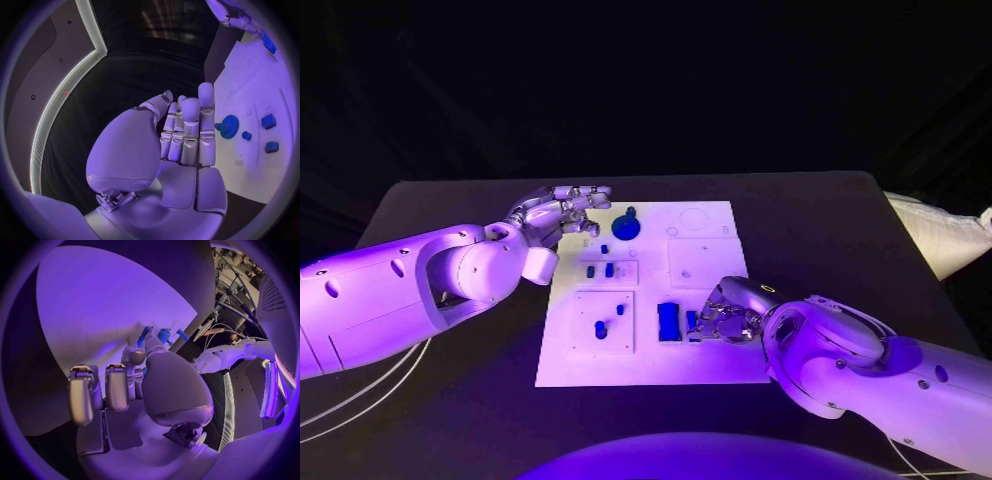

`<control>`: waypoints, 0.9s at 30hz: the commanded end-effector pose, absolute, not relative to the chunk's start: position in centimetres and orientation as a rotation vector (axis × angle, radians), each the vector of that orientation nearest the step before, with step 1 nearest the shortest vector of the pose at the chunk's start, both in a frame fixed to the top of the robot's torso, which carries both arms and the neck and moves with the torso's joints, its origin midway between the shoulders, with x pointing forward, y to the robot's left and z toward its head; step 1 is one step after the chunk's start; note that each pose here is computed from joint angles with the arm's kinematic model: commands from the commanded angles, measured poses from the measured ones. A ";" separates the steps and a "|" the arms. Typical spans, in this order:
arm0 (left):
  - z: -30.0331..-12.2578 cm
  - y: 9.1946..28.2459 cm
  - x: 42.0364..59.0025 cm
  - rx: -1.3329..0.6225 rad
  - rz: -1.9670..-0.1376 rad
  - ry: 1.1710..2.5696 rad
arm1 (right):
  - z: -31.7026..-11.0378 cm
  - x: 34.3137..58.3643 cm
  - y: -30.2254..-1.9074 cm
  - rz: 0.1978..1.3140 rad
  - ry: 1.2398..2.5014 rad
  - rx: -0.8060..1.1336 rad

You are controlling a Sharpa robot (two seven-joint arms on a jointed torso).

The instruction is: Assemble the parts on the task board

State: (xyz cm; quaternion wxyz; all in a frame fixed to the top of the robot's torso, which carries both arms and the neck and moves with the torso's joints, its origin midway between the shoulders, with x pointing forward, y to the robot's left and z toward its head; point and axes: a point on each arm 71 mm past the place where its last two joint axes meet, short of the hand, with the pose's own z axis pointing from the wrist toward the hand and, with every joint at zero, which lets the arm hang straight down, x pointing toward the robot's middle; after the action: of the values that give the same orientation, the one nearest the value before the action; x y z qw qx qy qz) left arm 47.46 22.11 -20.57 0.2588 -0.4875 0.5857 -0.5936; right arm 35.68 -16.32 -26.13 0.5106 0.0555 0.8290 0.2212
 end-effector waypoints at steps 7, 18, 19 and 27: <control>-21.3 22.0 47.1 -1.327 -1.623 1.603 | -26.4 35.1 -16.5 0.521 1.974 0.110; -22.7 22.4 47.0 -1.364 -1.597 1.605 | -24.4 35.9 -17.6 0.639 1.890 0.269; -22.8 22.5 47.1 -1.369 -1.590 1.603 | -24.2 36.3 -17.8 0.663 1.872 0.308; -24.0 22.7 47.8 -1.407 -1.492 1.555 | -24.5 41.6 -20.7 0.976 1.718 0.770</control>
State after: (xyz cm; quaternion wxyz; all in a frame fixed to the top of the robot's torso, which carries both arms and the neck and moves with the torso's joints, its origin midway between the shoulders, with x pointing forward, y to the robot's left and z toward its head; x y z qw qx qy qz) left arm 47.61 22.50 -23.86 0.2624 -0.5147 0.5895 -0.5645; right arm 40.89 -20.57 -24.77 0.5325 0.2107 0.7650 0.2947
